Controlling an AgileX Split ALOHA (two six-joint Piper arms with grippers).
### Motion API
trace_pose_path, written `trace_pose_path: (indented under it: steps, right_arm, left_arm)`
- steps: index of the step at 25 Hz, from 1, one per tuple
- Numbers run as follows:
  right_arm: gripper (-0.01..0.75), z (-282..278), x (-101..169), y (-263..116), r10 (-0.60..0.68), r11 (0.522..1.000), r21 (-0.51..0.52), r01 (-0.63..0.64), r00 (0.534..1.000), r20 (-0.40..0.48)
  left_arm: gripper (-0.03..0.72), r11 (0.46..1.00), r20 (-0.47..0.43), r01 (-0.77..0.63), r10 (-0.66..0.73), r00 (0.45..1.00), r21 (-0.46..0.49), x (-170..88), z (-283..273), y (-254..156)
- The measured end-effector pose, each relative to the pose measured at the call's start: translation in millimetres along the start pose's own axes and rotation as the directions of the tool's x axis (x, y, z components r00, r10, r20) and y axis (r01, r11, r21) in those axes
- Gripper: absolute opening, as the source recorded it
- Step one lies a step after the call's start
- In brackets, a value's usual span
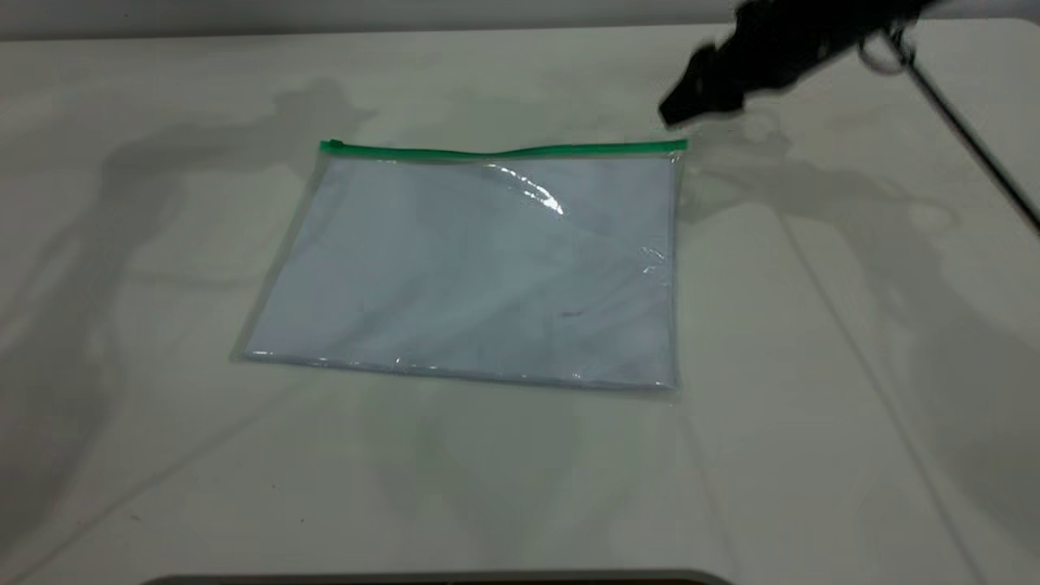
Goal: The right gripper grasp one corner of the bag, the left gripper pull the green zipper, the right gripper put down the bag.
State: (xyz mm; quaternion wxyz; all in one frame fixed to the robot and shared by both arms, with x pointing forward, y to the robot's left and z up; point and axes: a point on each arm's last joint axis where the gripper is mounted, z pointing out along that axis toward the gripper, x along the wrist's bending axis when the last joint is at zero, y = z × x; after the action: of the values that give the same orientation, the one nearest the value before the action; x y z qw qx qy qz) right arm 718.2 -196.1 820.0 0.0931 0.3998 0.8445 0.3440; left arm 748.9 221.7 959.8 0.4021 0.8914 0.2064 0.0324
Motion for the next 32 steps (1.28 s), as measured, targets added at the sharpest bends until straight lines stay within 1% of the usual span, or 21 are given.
trace_pose_path:
  steps: [3,5,7,9,12,15,16,18,20,23,27,30,32]
  right_arm:
    - [0.548,-39,7,33,0.002,1.0,-0.001,-0.002,1.0,0.005]
    - [0.537,-69,14,52,0.017,1.0,0.019,-0.017,1.0,0.008]
    - [0.519,-103,24,68,0.016,0.998,0.062,-0.016,1.0,0.004]
    - [0.497,-135,37,78,0.062,0.991,0.123,-0.061,0.998,-0.01]
    - [0.457,-182,56,87,0.14,0.966,0.22,-0.134,0.99,-0.014]
    - [0.427,-222,76,91,0.184,0.94,0.294,-0.173,0.983,-0.01]
    - [0.419,-232,81,92,0.192,0.936,0.302,-0.183,0.981,0.0]
    - [0.408,-252,92,98,0.195,0.94,0.283,-0.191,0.981,0.013]
    - [0.406,-268,106,100,0.191,0.945,0.265,-0.192,0.981,0.032]
    - [0.404,-297,130,95,0.165,0.954,0.242,-0.174,0.985,0.059]
    - [0.402,-341,161,71,0.126,0.967,0.209,-0.142,0.988,0.088]
    - [0.402,-358,180,39,0.134,0.962,0.224,-0.153,0.986,0.097]
    - [0.402,-361,191,12,0.154,0.952,0.253,-0.173,0.983,0.096]
  left_arm:
    - [0.554,0.999,-0.038,-0.038,0.037,0.999,-0.015,-20,-45,38]
    - [0.553,0.999,-0.064,-0.049,0.048,0.997,-0.02,-35,-72,58]
    - [0.552,0.999,-0.092,-0.046,0.044,0.995,-0.019,-50,-98,76]
    - [0.552,0.999,-0.125,-0.035,0.033,0.992,-0.014,-69,-124,92]
    - [0.552,1.0,-0.224,0.0,0.001,0.975,0.003,-92,-162,109]
    - [0.539,0.999,-0.329,0.051,-0.047,0.943,0.005,-116,-197,122]
    - [0.531,0.998,-0.358,0.066,-0.063,0.931,-0.002,-124,-207,125]
    - [0.517,0.993,-0.413,0.12,-0.119,0.903,-0.024,-138,-225,130]
    - [0.508,0.987,-0.447,0.155,-0.158,0.881,-0.043,-155,-241,132]
    - [0.507,0.983,-0.479,0.176,-0.177,0.86,-0.046,-180,-257,128]
    - [0.504,0.98,-0.513,0.196,-0.182,0.839,-0.027,-224,-276,112]
    - [0.504,0.971,-0.516,0.239,-0.219,0.828,-0.029,-261,-283,91]
    - [0.504,0.954,-0.5,0.297,-0.269,0.823,-0.025,-278,-278,72]
